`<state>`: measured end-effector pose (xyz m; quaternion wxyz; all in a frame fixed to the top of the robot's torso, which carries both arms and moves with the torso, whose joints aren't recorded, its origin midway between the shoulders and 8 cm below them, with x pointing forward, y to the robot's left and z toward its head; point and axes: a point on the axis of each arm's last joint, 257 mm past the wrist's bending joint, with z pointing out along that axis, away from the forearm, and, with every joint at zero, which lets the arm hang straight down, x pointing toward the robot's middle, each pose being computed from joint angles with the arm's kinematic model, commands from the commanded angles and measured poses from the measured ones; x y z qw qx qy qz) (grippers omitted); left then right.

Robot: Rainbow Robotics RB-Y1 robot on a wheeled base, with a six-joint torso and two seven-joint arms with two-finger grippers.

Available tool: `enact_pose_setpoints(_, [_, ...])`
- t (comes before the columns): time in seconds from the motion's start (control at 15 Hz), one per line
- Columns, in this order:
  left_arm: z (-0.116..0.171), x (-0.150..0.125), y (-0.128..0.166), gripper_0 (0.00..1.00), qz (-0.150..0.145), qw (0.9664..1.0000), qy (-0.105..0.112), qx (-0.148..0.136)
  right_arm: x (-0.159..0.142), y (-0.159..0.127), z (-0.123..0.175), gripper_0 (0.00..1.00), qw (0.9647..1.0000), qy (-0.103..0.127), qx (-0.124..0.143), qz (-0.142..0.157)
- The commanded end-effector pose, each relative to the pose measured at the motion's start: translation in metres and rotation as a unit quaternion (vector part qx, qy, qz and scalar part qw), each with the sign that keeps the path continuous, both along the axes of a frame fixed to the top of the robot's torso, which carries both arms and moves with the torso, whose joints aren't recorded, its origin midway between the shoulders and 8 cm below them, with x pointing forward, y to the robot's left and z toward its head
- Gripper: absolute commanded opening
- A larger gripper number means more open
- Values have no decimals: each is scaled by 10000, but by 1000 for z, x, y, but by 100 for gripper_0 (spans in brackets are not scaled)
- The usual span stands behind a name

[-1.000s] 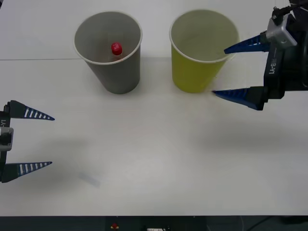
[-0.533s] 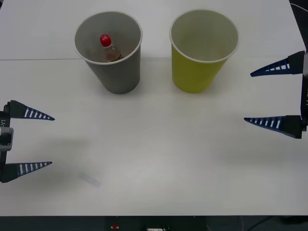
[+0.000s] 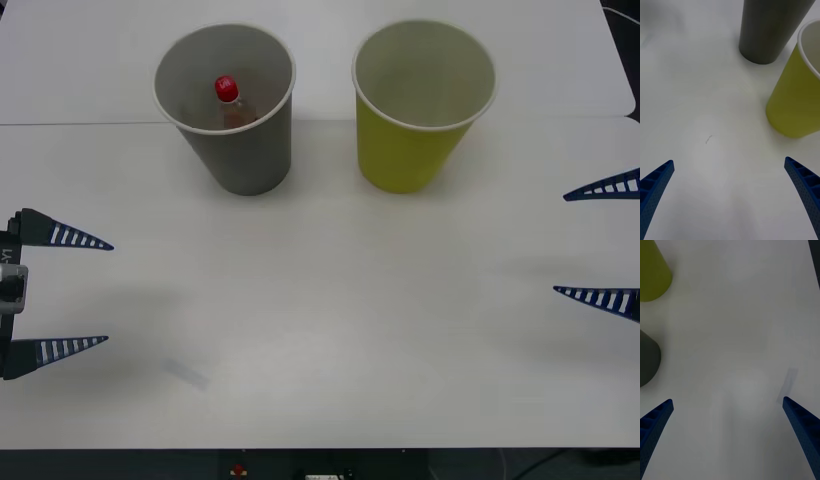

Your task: Put the can into the green bin and the plastic bottle into the gray bin

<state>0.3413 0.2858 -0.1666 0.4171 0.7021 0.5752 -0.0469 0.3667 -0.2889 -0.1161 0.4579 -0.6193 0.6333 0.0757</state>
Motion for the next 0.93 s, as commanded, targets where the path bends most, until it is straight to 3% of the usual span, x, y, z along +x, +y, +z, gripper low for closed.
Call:
enact_pose_setpoints(0.07, [0,0,0,100,0,10000,0,0,-15,-10,-11,100,9999,156,48,-6])
enact_pose_setpoints(0.4, [0,0,0,100,0,10000,0,0,-34,-21,-16,100,9994,328,131,-53])
enact_pose_setpoints(0.93, [0,0,0,100,0,10000,0,0,-33,-26,-14,100,9992,358,123,-143])
